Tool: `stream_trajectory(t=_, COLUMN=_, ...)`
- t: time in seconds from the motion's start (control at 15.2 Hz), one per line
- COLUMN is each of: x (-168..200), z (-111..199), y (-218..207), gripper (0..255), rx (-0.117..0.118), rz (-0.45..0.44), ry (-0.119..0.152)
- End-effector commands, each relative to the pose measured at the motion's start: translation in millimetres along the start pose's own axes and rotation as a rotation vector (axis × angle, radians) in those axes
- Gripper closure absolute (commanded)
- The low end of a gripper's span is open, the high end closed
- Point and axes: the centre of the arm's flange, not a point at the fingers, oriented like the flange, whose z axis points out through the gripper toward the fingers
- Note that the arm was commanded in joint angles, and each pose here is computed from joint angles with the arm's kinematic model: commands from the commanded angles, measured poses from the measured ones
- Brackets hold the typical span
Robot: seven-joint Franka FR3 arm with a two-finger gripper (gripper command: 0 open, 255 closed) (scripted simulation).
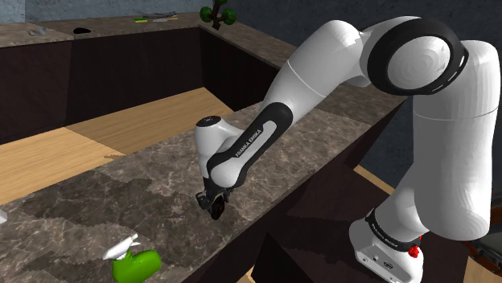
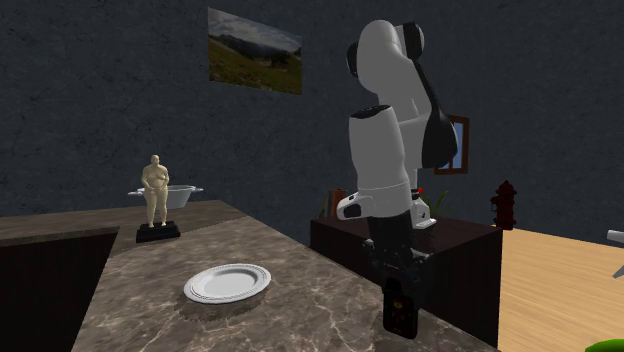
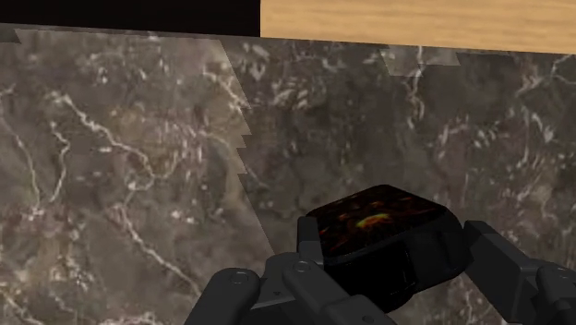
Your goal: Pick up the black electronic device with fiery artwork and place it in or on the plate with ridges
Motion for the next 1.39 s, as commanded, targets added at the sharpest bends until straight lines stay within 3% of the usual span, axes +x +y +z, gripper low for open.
stream_trajectory(t=0.0, x=-0.6, z=1.3, y=-0.3, gripper=255, rx=-0.001, rz=-0.001, ry=-0.002)
stream_trajectory(t=0.33, x=-1.0, z=1.3, y=-0.5, gripper=255, rx=-0.001, rz=-0.001, ry=-0.002)
stream_trajectory(t=1.32, x=-16.6, z=-76.2, y=-5.8, gripper=255, rx=-0.001, rz=-0.001, ry=-0.002)
